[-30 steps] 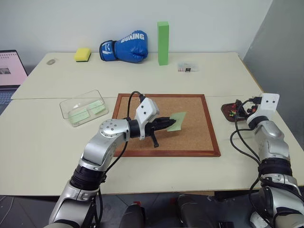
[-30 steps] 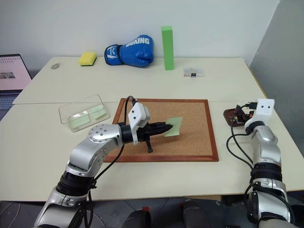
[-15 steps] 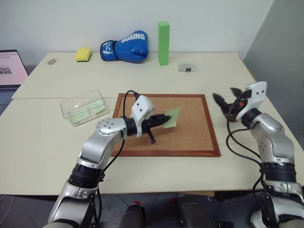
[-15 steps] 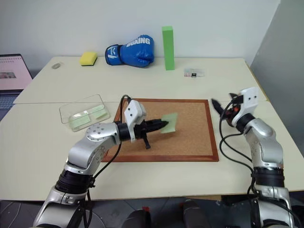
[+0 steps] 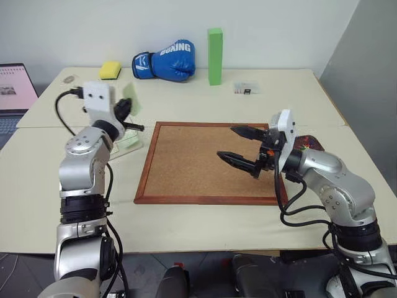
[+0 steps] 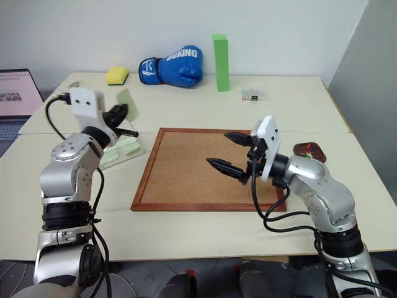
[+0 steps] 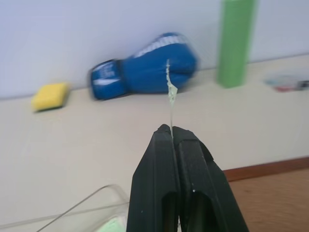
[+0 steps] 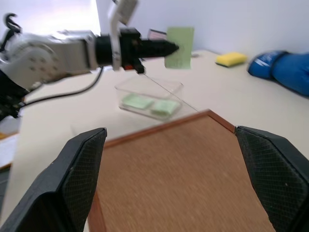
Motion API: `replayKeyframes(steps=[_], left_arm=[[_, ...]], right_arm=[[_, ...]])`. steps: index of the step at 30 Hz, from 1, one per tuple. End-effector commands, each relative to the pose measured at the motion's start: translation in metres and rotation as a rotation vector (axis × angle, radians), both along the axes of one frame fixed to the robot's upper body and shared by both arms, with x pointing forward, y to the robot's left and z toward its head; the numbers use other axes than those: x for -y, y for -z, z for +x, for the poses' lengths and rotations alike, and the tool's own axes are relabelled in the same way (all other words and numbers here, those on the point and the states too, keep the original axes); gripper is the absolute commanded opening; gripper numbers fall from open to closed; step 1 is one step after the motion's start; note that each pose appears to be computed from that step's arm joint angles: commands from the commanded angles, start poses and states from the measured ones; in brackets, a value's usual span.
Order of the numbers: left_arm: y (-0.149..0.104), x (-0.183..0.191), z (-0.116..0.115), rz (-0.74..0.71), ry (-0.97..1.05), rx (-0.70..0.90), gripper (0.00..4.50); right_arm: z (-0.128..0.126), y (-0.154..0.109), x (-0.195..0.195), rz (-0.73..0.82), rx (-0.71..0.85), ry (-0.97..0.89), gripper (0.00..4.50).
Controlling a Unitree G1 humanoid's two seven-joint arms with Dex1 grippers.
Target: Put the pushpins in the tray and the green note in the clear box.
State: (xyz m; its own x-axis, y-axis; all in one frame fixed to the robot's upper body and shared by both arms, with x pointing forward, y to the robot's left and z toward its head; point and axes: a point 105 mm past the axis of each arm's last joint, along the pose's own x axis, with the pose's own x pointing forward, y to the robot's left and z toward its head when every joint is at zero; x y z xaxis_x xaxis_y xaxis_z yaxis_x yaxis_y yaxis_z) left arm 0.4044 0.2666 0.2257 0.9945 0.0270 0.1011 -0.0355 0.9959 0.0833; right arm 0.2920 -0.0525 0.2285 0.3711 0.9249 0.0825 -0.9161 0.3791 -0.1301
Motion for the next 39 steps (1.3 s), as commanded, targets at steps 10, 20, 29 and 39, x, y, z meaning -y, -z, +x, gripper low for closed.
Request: replayKeyframes(steps=[10,20,29,39], left_arm=[[0.025,-0.04,-0.001,-0.116,-0.243,-0.092,0.47],[0.025,-0.032,0.001,-0.106,-0.224,-0.094,2.33],[0.004,0.04,-0.004,-0.013,0.099,0.028,4.27],[0.062,0.13,-0.051,-0.059,0.285,-0.027,4.46]], right_arm=[[-0.014,-0.033,-0.015,0.063,0.046,-0.073,4.5],[-0.012,-0.028,-0.006,0.053,0.03,-0.018,4.5],[0.011,-0.004,0.014,0.033,-0.01,0.246,4.5],[0.036,0.057,0.063,-0.056,-0.021,0.816,4.5]])
